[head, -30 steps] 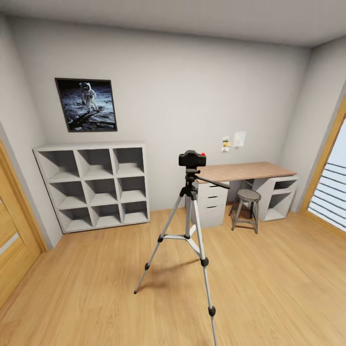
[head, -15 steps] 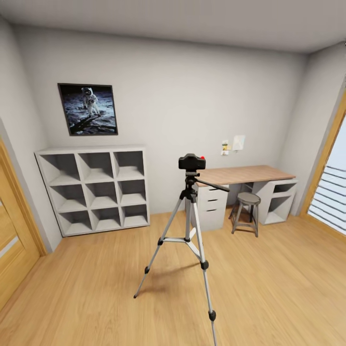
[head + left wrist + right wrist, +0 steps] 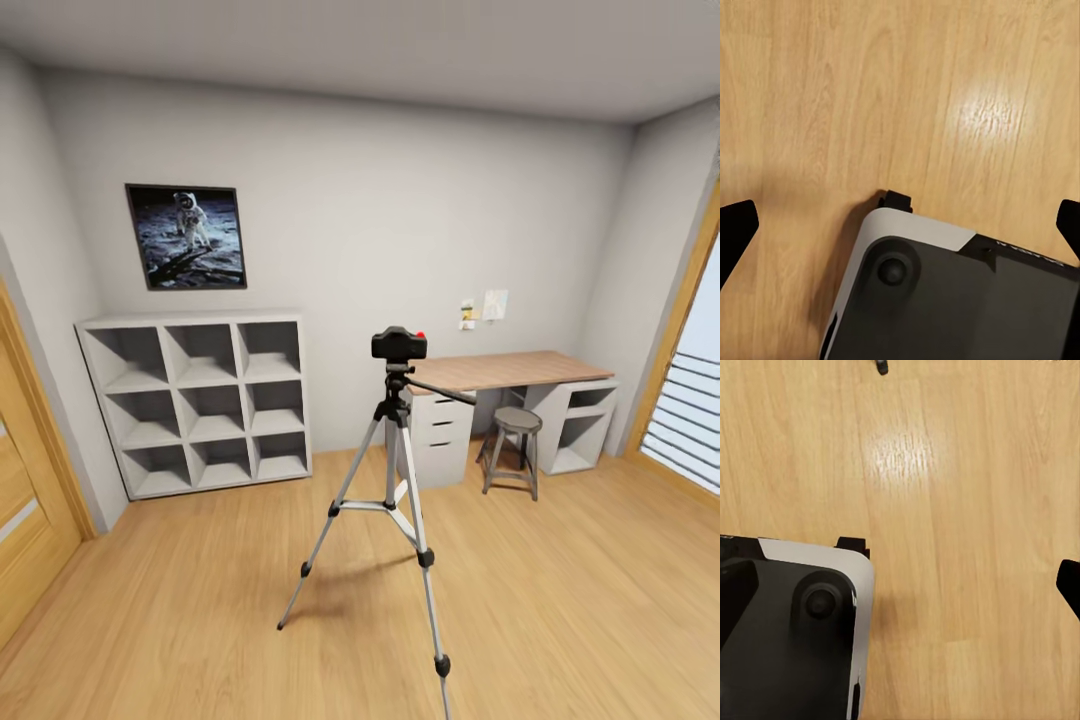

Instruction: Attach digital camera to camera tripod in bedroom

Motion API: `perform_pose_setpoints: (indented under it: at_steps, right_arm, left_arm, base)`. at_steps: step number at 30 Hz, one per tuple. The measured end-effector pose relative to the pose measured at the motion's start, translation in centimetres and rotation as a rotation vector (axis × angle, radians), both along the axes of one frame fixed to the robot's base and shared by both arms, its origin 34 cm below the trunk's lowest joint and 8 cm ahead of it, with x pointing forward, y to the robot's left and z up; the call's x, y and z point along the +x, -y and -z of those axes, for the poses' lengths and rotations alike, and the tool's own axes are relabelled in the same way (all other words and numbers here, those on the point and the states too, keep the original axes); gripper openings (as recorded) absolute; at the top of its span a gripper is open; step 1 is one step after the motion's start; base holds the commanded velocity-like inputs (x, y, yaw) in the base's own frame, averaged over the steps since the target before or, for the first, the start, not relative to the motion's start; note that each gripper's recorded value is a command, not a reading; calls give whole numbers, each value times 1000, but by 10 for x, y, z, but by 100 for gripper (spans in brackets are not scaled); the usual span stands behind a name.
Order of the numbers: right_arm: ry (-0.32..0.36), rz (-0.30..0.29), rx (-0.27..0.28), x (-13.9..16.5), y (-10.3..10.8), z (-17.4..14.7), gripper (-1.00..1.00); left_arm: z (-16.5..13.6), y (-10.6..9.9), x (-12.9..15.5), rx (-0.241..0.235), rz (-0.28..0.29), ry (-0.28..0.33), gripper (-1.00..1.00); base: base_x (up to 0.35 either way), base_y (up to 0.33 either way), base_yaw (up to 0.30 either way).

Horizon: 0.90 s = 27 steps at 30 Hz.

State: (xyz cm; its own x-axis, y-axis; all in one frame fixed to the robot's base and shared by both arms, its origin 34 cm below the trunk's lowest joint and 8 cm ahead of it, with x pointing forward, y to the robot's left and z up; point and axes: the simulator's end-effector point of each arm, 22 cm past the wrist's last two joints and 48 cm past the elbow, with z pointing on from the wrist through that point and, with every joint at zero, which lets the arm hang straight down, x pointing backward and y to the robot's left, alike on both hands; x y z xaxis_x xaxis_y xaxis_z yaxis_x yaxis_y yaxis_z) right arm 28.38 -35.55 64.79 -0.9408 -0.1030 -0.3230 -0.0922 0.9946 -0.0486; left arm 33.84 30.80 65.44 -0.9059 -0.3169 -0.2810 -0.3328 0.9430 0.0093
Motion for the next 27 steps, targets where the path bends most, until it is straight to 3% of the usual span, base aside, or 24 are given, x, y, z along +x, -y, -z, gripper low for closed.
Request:
perform_pose_setpoints:
  at_steps: [22,27]
  right_arm:
    - [28,6,0,9,1,-5,100]
    - [31,6,0,10,1,-5,100]
  left_arm:
    - [-5,2,8,-3,1,23,100]
    - [5,2,-25,-4,0,-20,100]
  base:
    - [0,0,0]
    - [0,0,0]
